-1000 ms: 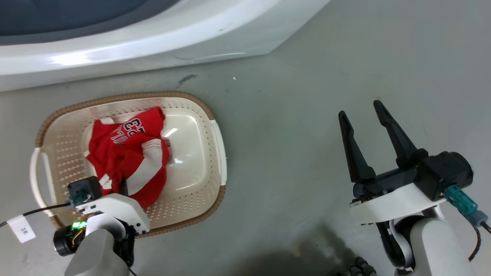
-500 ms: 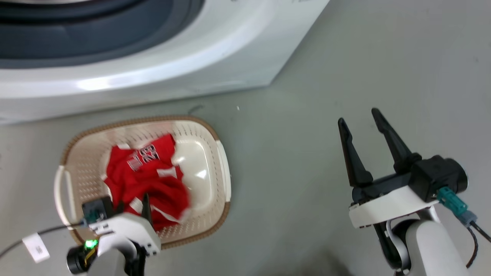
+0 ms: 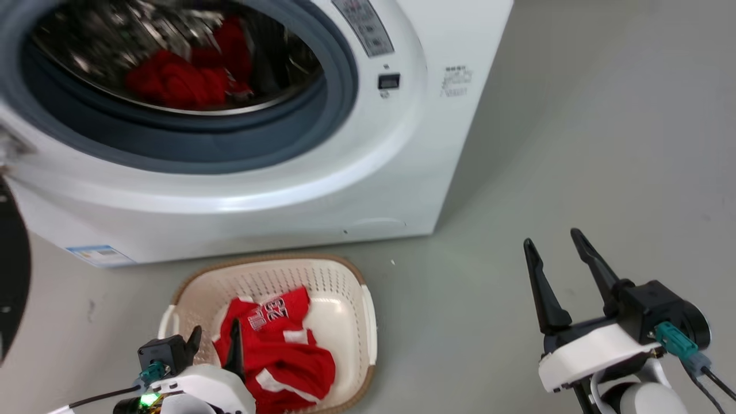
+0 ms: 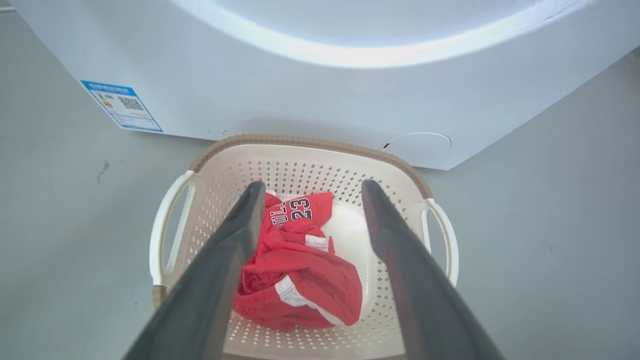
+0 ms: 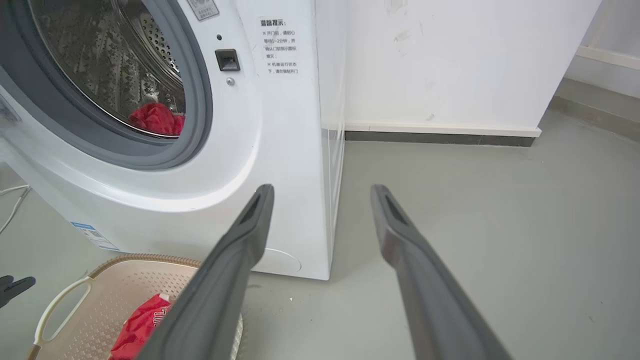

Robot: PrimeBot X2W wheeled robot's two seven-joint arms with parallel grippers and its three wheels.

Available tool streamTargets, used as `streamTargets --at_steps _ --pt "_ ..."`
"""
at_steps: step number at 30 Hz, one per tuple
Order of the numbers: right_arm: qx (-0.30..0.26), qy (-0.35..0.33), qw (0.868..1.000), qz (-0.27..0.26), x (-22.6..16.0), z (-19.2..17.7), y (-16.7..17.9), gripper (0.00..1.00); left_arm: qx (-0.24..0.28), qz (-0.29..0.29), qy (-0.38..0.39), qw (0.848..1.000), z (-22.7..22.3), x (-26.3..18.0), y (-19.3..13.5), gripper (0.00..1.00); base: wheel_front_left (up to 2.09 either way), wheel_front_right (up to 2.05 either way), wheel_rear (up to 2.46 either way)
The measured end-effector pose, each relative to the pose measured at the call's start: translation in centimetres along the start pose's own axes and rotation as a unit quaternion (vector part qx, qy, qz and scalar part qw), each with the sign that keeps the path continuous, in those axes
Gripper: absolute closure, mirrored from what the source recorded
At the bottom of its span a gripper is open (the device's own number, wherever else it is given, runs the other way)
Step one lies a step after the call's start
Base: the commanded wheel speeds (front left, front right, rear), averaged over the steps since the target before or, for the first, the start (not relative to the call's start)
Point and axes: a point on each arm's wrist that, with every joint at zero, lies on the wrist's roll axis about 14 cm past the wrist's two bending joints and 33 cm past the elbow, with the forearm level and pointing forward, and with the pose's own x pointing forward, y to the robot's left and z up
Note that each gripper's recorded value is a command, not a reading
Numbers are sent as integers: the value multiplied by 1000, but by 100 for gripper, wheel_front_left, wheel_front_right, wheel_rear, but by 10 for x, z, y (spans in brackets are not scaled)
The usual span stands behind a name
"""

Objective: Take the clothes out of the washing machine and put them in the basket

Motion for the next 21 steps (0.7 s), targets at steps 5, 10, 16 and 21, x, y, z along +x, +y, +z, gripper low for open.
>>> streamTargets --at_steps 5,10,16,21 --pt "-2 -23 1000 12 -9 19 10 0 9 1 -67 998 39 -17 1 0 0 0 0" --pt "-4 -40 999 21 -15 32 17 0 20 2 -134 991 78 -32 0 0 0 0 0" --pt "-6 -51 998 30 -19 41 24 0 25 -4 -212 977 128 -46 -6 0 0 0 0" --pt "-7 -47 998 36 -20 40 28 0 39 -15 -249 968 158 -45 -16 0 0 0 0"
